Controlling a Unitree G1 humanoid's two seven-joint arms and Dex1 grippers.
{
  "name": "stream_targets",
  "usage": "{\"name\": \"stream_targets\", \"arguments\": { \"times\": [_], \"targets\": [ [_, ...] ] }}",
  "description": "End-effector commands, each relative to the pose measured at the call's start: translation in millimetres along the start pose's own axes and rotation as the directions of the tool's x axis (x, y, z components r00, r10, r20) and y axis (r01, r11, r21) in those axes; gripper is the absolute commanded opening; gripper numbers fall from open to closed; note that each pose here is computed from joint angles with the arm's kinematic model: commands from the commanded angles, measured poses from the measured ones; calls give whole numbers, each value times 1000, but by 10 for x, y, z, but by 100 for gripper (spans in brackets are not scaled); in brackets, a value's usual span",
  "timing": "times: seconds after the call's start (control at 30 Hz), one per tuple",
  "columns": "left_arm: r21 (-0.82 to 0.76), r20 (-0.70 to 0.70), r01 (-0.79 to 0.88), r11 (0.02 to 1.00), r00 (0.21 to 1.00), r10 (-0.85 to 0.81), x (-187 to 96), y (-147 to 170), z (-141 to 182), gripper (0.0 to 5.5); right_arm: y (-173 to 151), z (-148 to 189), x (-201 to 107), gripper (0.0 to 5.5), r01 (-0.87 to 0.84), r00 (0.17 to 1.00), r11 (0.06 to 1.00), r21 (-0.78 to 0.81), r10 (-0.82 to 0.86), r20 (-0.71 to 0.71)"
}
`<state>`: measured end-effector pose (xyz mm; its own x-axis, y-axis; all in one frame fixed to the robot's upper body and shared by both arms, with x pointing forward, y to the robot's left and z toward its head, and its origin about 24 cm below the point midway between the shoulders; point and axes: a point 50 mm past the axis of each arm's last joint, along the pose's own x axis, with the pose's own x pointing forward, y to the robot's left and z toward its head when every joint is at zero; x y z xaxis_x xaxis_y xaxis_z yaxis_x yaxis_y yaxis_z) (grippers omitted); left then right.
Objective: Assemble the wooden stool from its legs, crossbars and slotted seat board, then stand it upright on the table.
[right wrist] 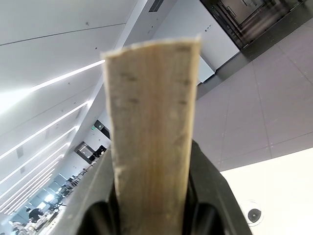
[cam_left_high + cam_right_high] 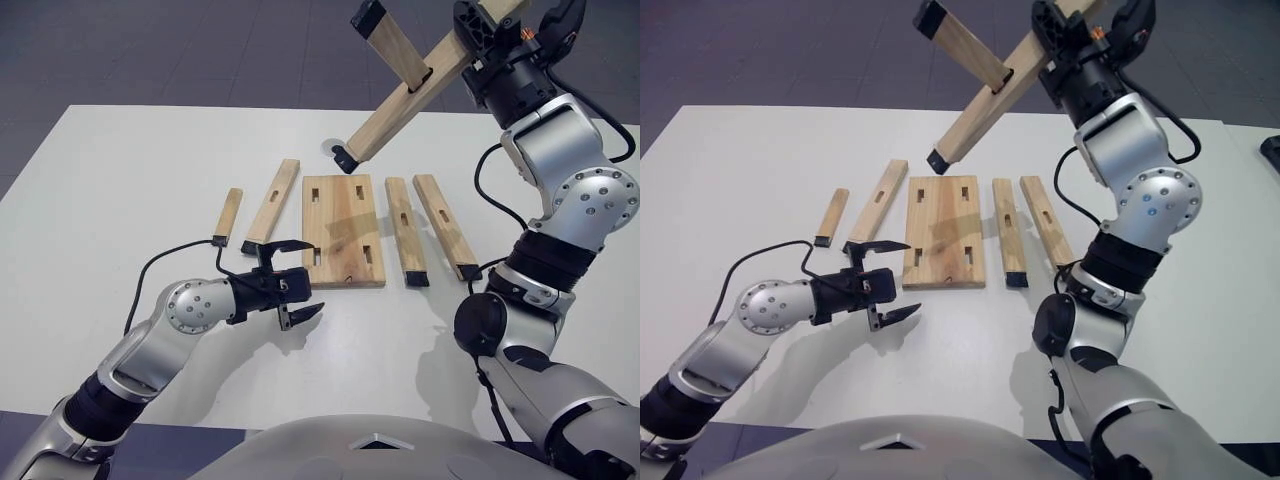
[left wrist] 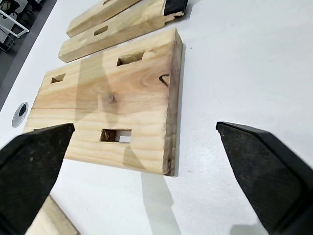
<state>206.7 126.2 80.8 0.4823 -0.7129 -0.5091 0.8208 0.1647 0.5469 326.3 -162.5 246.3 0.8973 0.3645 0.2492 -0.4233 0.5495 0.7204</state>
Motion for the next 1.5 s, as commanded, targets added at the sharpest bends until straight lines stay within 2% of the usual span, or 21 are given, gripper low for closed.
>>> {"name": "stream_targets", "arguments": {
  "times": [0.03,0.27,0.4,0.57,0.73,0.83,0.93,1.0,1.07,1.13,1.2,1.33,1.5],
  "targets": [
    [53,-30,-76,996,997,77,212,4,-103,540,74,-33,23,102,-47,999,999,12,47,-14],
    [-4,-25,-181,983,983,181,380,102,-182,540,138,15,66,102,-42,998,997,-70,45,38],
    [-1,-29,-224,975,974,223,443,167,-211,540,109,81,37,102,17,994,982,-188,4,110],
    [-4,-17,-260,966,965,260,556,242,-209,540,77,17,13,102,57,993,949,-310,-20,121],
    [-45,9,-312,949,950,313,654,324,-147,540,39,-99,2,102,62,994,935,-349,-26,106],
    [-123,53,-354,927,930,363,547,410,-25,540,-73,-209,-40,102,101,993,926,-363,-75,86],
    [-291,145,-414,863,872,467,144,582,234,540,-224,-346,-158,102,154,988,915,-372,-131,86],
    [-445,196,-439,780,803,563,-156,738,363,540,-319,-421,-244,102,193,981,906,-376,-167,101],
    [-600,210,-481,639,675,707,-461,965,402,540,-462,-492,-338,102,249,968,898,-364,-217,125],
    [-719,165,-506,476,541,824,-680,1159,326,540,-594,-546,-407,102,300,953,903,-308,-266,149],
    [-784,108,-504,362,464,879,-770,1268,243,540,-694,-601,-457,102,332,941,896,-293,-296,162],
    [-818,51,-494,296,450,892,-721,1338,203,540,-811,-638,-544,102,387,918,885,-259,-345,193],
    [-823,41,-482,303,481,876,-602,1305,227,540,-885,-641,-632,102,428,900,873,-233,-387,203]
  ]
}}
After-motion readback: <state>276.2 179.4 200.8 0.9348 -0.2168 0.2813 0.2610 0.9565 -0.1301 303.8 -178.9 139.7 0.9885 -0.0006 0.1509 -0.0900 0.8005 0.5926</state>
